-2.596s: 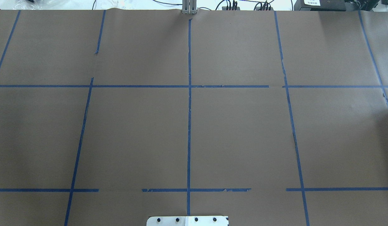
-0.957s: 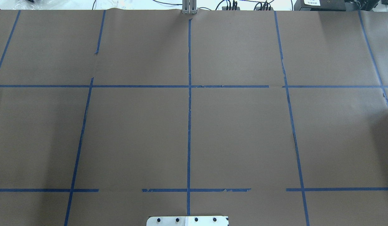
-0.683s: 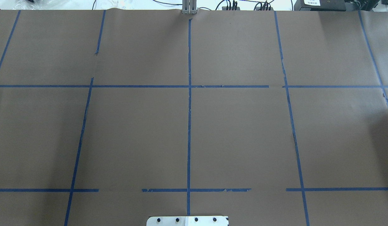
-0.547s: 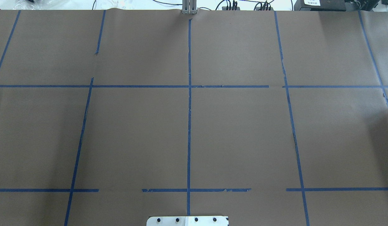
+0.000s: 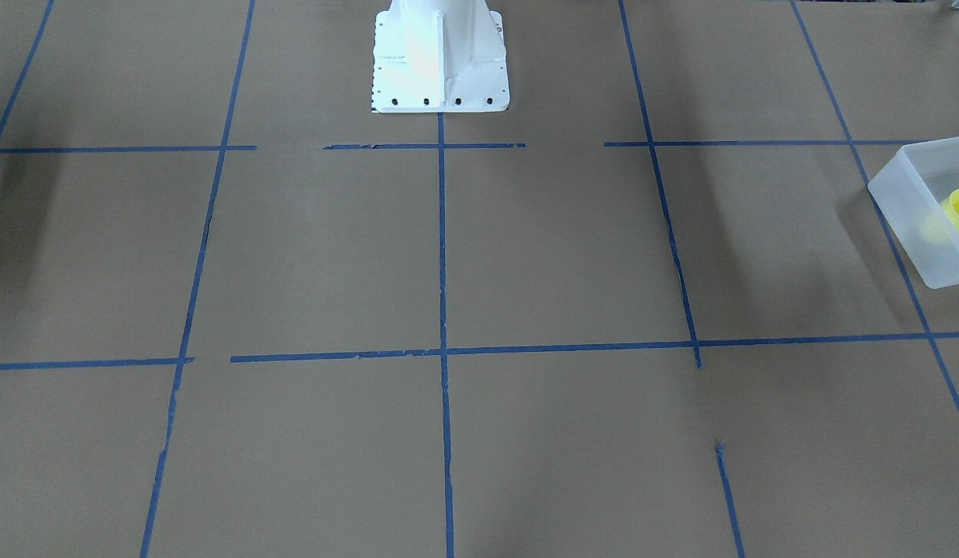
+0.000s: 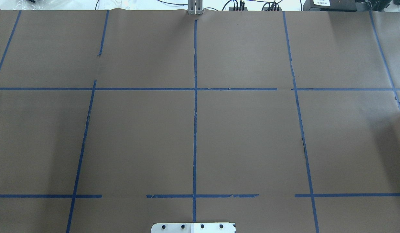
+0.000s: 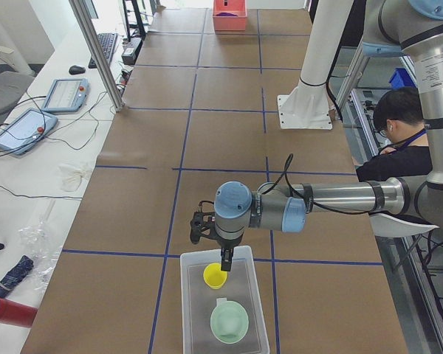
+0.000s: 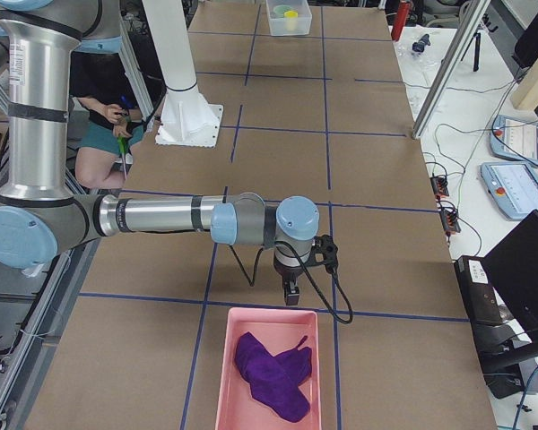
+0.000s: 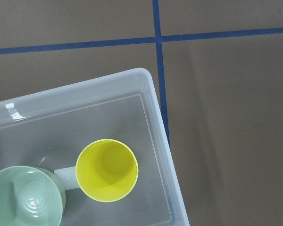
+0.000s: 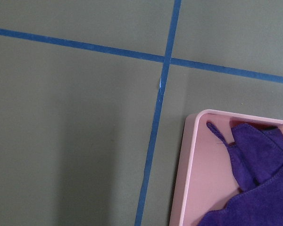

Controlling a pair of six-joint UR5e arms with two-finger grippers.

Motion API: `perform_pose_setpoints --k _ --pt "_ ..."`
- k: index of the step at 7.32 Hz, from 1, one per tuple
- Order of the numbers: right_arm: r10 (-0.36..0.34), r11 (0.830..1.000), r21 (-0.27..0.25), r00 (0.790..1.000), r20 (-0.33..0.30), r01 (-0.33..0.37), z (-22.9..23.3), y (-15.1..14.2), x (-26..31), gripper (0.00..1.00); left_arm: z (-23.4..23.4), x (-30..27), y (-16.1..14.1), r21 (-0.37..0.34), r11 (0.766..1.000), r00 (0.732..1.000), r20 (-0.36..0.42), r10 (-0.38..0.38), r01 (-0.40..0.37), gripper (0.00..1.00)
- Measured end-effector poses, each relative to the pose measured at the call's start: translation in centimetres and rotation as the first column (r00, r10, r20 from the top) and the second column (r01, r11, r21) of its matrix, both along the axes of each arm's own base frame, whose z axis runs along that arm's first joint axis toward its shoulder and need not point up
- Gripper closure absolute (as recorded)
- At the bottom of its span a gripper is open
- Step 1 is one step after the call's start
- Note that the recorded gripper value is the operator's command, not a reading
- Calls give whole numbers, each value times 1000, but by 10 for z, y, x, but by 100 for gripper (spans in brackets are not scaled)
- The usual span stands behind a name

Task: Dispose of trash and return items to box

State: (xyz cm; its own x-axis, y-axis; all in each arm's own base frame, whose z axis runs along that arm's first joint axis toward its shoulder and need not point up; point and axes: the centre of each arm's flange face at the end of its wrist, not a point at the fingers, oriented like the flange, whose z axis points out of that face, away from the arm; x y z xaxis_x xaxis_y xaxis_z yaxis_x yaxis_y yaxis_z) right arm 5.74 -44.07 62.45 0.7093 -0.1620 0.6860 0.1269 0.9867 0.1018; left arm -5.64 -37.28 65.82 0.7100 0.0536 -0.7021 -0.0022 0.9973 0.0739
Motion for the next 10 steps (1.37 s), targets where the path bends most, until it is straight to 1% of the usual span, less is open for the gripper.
perform_pose_setpoints --k 3,10 --pt "-1 1000 1 1000 2 1 -2 1 0 0 -4 -2 -1 12 1000 1000 22 -4 3 0" --pt "-3 1000 -21 1000 2 3 8 5 -2 0 -2 -5 0 9 1000 1000 25 -10 10 0"
